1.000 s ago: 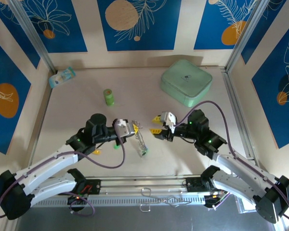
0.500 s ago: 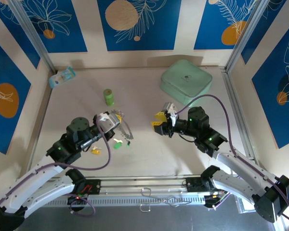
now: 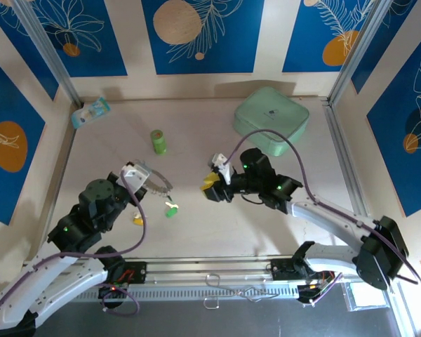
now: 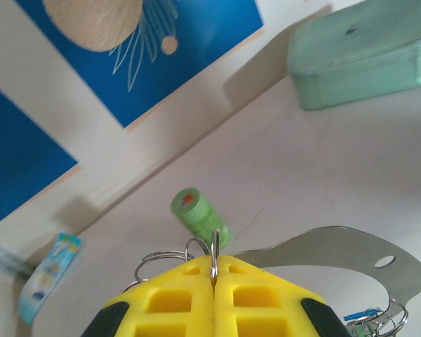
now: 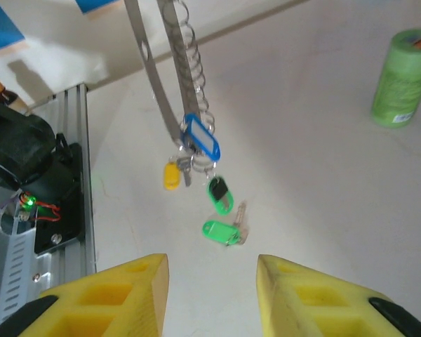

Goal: Put the keys on the keyring

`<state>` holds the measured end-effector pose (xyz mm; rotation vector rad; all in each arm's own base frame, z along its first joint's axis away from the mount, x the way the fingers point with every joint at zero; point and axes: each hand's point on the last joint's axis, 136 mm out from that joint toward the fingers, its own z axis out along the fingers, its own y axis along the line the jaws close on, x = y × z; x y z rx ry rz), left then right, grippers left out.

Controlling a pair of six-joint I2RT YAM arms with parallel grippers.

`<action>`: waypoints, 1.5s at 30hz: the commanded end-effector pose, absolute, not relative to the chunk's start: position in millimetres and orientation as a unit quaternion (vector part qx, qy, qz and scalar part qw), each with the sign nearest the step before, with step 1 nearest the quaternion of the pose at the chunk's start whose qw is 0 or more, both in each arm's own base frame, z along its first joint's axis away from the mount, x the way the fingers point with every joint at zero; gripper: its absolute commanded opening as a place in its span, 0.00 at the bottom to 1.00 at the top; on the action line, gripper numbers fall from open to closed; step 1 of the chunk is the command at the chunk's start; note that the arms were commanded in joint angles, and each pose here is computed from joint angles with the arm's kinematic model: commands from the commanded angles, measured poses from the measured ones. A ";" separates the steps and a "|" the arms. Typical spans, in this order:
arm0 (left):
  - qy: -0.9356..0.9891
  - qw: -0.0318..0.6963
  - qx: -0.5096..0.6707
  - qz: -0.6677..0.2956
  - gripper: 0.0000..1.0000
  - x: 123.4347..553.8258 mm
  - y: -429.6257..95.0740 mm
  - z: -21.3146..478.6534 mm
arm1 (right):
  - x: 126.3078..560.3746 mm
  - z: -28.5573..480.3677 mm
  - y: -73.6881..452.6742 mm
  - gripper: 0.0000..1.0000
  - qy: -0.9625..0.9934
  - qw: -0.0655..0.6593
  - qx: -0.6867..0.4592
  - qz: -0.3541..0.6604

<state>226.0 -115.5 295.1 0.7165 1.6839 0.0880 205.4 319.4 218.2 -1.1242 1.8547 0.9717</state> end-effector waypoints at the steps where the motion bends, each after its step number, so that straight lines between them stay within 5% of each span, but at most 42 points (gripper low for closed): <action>1: 0.740 0.610 0.269 0.087 0.00 227.9 -88.6 300.3 | 200.6 199.7 327.2 0.38 0.752 0.324 -0.446 0.361; 13: 0.740 0.606 0.243 0.161 0.00 226.9 -58.9 282.0 | 201.2 167.3 338.2 0.39 0.803 0.254 -0.413 0.347; 45: 0.718 0.613 0.307 0.114 0.00 217.5 -81.2 253.0 | 196.7 150.2 340.5 0.40 0.816 0.223 -0.410 0.340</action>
